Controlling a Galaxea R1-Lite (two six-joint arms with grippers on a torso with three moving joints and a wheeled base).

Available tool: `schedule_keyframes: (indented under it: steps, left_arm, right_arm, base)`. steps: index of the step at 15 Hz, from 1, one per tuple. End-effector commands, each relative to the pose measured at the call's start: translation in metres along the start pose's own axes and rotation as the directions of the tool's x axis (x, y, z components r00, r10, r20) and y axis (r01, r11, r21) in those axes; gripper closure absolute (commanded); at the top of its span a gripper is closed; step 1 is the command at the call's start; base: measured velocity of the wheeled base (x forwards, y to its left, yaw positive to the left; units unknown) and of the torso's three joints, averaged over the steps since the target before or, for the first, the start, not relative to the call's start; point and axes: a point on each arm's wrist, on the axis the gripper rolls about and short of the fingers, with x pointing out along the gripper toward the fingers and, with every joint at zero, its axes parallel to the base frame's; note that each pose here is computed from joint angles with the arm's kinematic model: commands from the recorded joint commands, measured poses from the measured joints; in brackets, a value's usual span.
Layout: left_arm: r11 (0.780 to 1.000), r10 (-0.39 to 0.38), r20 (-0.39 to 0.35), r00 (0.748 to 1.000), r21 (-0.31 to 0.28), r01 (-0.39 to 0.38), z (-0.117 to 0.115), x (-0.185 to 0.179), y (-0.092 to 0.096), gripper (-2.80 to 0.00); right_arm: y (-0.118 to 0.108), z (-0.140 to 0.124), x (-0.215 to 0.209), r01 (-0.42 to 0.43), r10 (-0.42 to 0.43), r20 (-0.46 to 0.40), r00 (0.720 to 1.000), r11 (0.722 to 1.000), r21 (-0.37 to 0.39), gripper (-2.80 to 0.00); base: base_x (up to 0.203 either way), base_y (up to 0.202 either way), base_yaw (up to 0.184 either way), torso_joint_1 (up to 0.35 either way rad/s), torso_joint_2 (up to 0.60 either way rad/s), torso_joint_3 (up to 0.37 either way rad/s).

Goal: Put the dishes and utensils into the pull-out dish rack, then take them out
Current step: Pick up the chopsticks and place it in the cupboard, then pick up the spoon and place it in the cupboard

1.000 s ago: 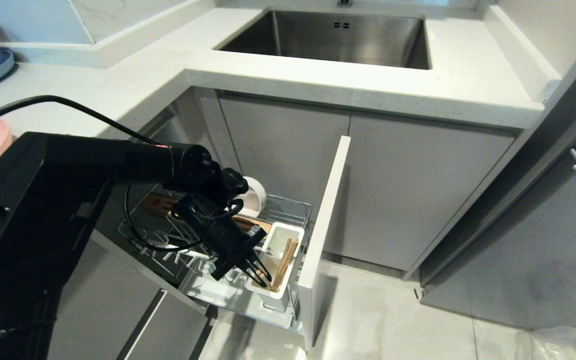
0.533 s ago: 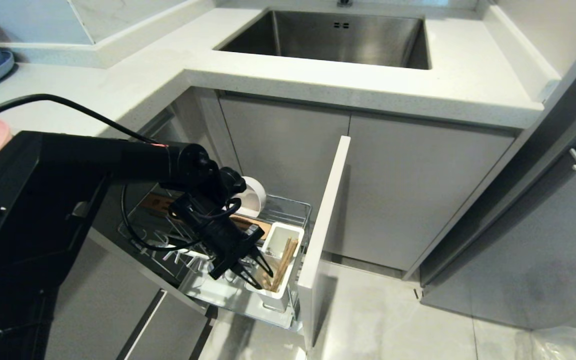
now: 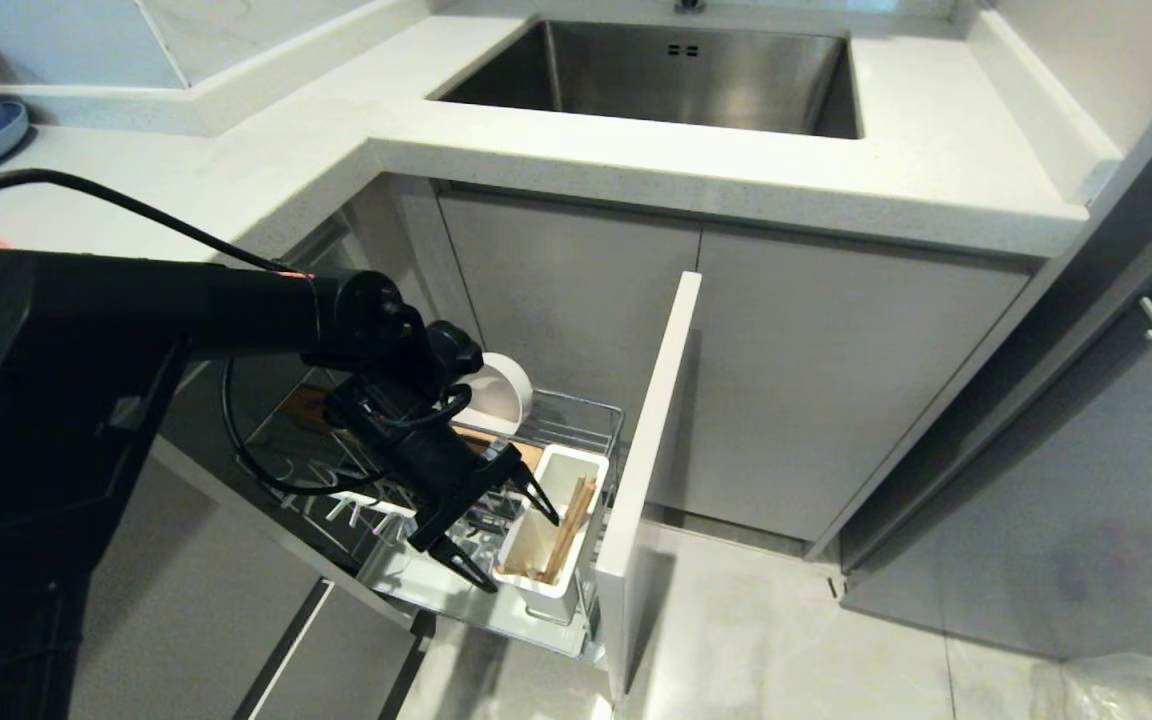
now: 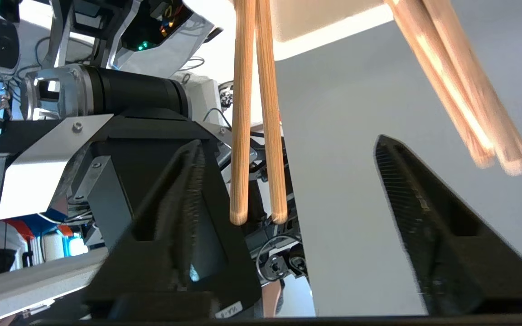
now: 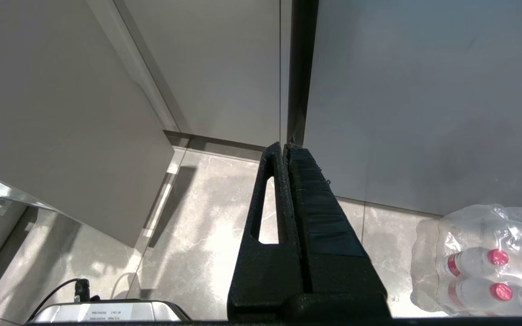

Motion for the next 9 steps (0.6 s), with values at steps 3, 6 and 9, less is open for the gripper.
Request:
schedule_keyframes:
  steps: [3,6,9]
  left_arm:
    - [0.999,-0.030,0.030,0.999,0.019,0.030,-0.018,-0.023,0.002,-2.80]
    - [0.997,-0.066,0.060,0.996,0.051,0.063,-0.038,-0.045,0.004,-2.80]
    - [0.990,-0.108,0.117,0.987,0.100,0.097,-0.063,-0.071,0.009,0.00]
  right_arm:
    - [0.000,0.000,0.000,0.000,0.000,-0.002,1.000,1.000,0.000,0.00]
    - [0.000,0.000,0.000,0.000,0.000,-0.002,1.000,1.000,0.000,0.00]
    - [0.000,0.000,0.000,0.000,0.000,-0.002,1.000,1.000,0.000,0.00]
  base:
    - [0.000,0.000,0.000,0.000,0.00,0.000]
    - [0.000,0.000,0.000,0.000,0.00,0.000]
    - [0.000,0.000,0.000,0.000,0.00,0.000]
